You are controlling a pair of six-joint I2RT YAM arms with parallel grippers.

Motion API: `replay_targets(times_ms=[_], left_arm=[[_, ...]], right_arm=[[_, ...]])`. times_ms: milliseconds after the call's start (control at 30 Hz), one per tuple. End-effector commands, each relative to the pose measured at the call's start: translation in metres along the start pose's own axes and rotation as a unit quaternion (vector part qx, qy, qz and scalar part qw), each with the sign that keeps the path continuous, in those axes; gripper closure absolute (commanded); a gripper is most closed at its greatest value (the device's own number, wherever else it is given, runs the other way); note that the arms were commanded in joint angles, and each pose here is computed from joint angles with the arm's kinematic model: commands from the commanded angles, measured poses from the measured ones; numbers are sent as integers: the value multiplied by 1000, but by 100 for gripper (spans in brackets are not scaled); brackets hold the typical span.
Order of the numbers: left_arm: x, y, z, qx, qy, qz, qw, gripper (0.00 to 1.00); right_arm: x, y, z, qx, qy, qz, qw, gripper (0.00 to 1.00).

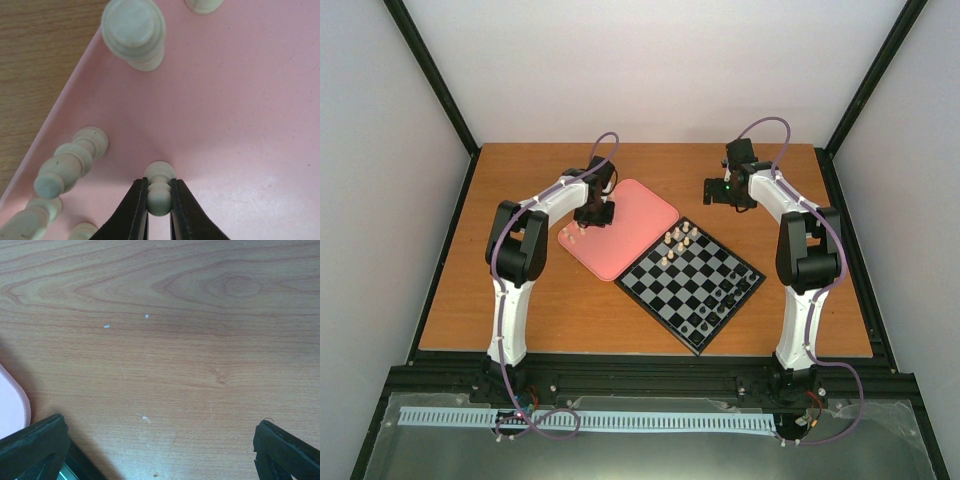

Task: Set up the chess pieces on the board
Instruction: Pick up the chess piece from the storage box, then place the chess piece on the chessboard.

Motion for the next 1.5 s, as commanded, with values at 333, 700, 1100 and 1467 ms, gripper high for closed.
replay_targets(times_ms=[333,700,1100,1467], left_arm=[[-2,-32,0,-18,-5,27,999,99],[-65,-91,70,-5,53,106,993,99],[-136,-78,113,25,118,153,981,99],[-150,-60,127,50,132,155,978,99]], right_arm=[[-3,2,-2,1,0,-4,1000,0],[-4,1,0,0,-1,-3,1000,0],[-4,-2,-6,-7,-5,1,1000,0],[-4,-5,-3,-8,-5,1,1000,0]])
Point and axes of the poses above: each gripper's point midway between its finger pads, its own y axis out along the fingers, its own x axis along the line the jaws close on, z = x × y, the point moved 9 cm from there along -y, back along the fingers, and after that the axes turned 4 degrees about -y, right-handed, at the moved point
